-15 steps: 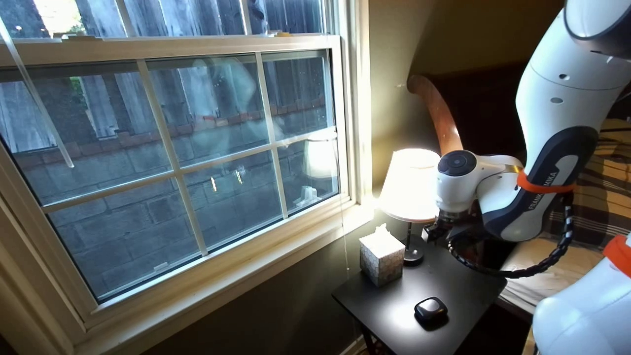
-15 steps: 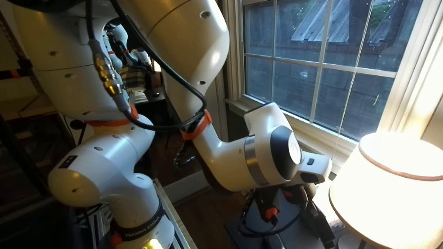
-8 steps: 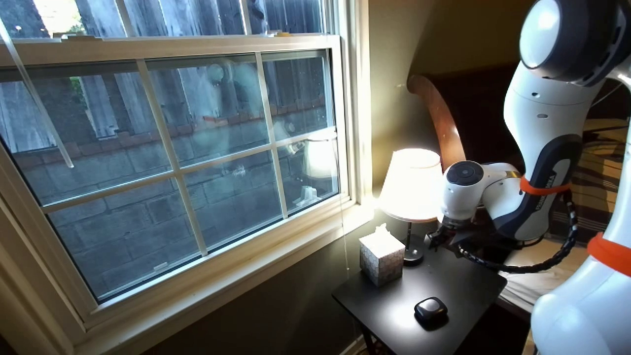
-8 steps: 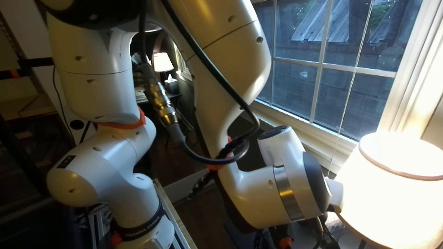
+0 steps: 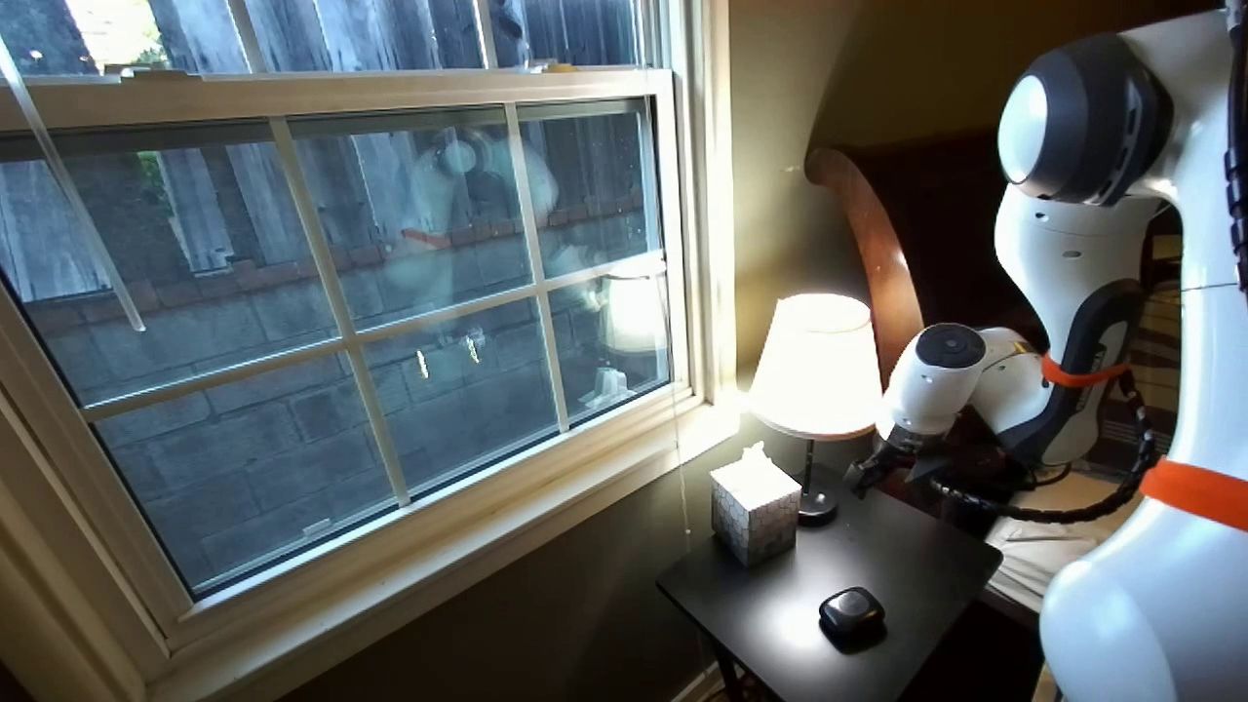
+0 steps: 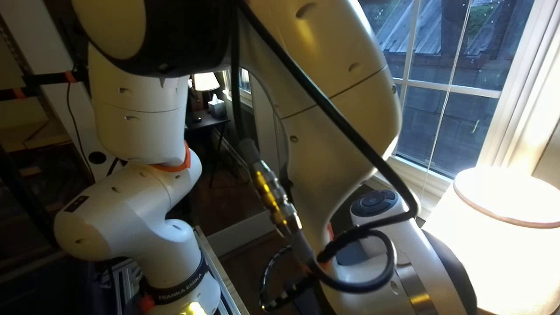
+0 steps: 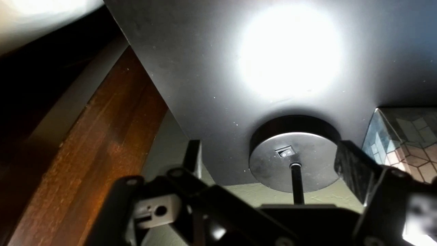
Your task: Turn off the lamp
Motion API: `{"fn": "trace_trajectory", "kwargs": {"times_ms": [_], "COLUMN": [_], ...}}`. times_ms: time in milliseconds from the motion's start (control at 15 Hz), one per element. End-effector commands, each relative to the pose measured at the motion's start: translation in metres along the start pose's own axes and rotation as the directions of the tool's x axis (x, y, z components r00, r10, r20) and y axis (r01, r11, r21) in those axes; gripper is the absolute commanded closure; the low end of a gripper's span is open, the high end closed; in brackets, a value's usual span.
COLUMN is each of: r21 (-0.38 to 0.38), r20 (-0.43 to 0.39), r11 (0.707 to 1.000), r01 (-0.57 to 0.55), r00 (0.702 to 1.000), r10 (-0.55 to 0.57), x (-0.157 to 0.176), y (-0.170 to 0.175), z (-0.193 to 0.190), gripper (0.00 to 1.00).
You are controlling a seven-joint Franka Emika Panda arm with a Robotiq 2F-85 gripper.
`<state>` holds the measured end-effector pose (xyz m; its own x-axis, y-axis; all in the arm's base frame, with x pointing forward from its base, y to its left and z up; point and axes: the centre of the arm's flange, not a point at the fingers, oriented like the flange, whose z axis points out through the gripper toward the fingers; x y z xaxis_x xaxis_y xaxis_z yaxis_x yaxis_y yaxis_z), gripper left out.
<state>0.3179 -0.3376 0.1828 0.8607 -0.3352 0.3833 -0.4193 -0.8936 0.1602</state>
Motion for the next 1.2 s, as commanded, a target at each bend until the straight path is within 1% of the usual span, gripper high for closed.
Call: {"fn": "trace_trajectory", "kwargs": {"times_ms": [0,67,133,267,600,667,733,867,1133], "r21": [0.078,0.104,0.047,0.070,0.078,0.103,0.107,0.135,0.150], "r20": [-0.060,-0.076,-0.037,-0.057,-0.057,-0.016,-0.008,0.057,0.127], "r11": [0.996,0.993,0.999,0.997,0.997,0.994,0.994,0.990,0.987], "r01": [0.050,0.053,0.025,0.029,0.029,0.032,0.038,0.046,0.064], "r00": [0.997,0.996,0.999,0.998,0.998,0.999,0.999,0.997,0.988], "r10": [-0.046,-0.045,-0.023,-0.025,-0.024,-0.030,-0.037,-0.054,-0.083], "x": [-0.013,-0.008,0.015,0.023,0.022,0.018,0.014,-0.003,-0.033], "y": [0.006,0.007,0.007,0.010,0.011,0.009,0.007,0.003,-0.001], "z": [0.045,0.048,0.012,0.019,0.024,0.029,0.034,0.042,0.058], "gripper": [0.00,0.00,0.00,0.00,0.00,0.00,0.00,0.00,0.00]}}
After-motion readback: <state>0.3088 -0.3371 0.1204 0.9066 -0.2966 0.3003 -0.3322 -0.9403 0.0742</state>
